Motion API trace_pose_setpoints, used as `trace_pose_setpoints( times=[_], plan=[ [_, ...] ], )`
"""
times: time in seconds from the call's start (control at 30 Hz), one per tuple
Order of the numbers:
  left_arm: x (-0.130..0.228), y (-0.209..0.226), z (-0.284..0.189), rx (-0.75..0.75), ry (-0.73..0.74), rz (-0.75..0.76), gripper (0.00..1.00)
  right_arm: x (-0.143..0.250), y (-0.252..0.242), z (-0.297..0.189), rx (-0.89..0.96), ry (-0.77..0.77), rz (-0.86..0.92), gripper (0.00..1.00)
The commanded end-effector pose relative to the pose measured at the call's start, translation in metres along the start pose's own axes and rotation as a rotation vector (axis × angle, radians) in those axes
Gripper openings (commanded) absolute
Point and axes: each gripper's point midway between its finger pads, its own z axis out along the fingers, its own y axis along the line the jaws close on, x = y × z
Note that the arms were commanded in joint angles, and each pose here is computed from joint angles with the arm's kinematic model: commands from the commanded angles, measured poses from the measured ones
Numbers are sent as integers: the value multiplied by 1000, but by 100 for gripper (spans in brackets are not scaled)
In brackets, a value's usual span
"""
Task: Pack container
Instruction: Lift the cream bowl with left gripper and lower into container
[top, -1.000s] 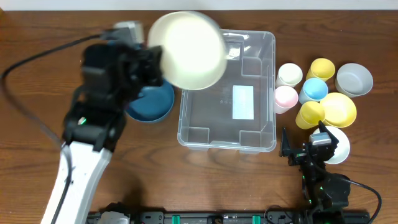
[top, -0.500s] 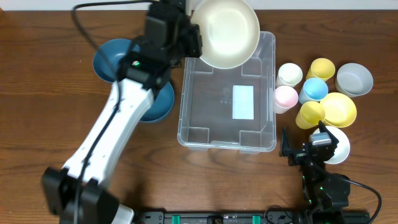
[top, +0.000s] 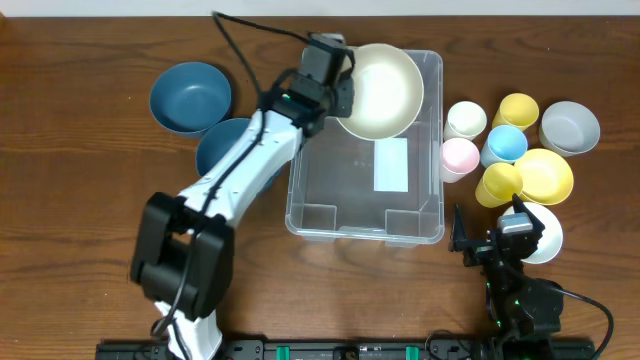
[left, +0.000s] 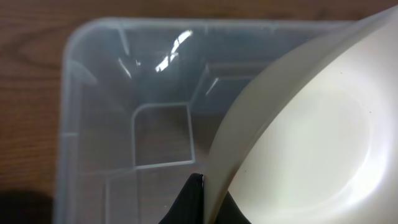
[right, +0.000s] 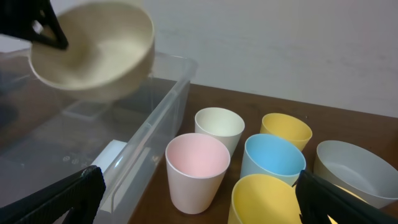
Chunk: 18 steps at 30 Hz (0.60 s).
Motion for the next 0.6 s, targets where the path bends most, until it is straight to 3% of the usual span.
trace_pose_setpoints(
  times=[0.0, 0.27, 0.4, 0.43, 0.47, 0.5, 0.57],
  plan=[
    [0, -1, 13, -37, -15, 36, 6, 1, -1, 0, 1, 1, -9, 99],
    [21, -2, 41, -45, 31, 48, 6, 1, -1, 0, 1, 1, -9, 99],
    [16, -3, 38, -41, 19, 54, 14, 1, -1, 0, 1, 1, -9, 99],
    [13, -4, 35, -38, 13, 53, 16, 1, -1, 0, 1, 1, -9, 99],
    [10, -5, 32, -36, 7, 52, 34, 1, -1, 0, 1, 1, -9, 99],
    [5, -6, 27, -33, -2, 51, 42, 1, -1, 0, 1, 1, -9, 99],
    [-8, -10, 14, -23, -30, 48, 42, 1, -1, 0, 1, 1, -9, 99]
  ],
)
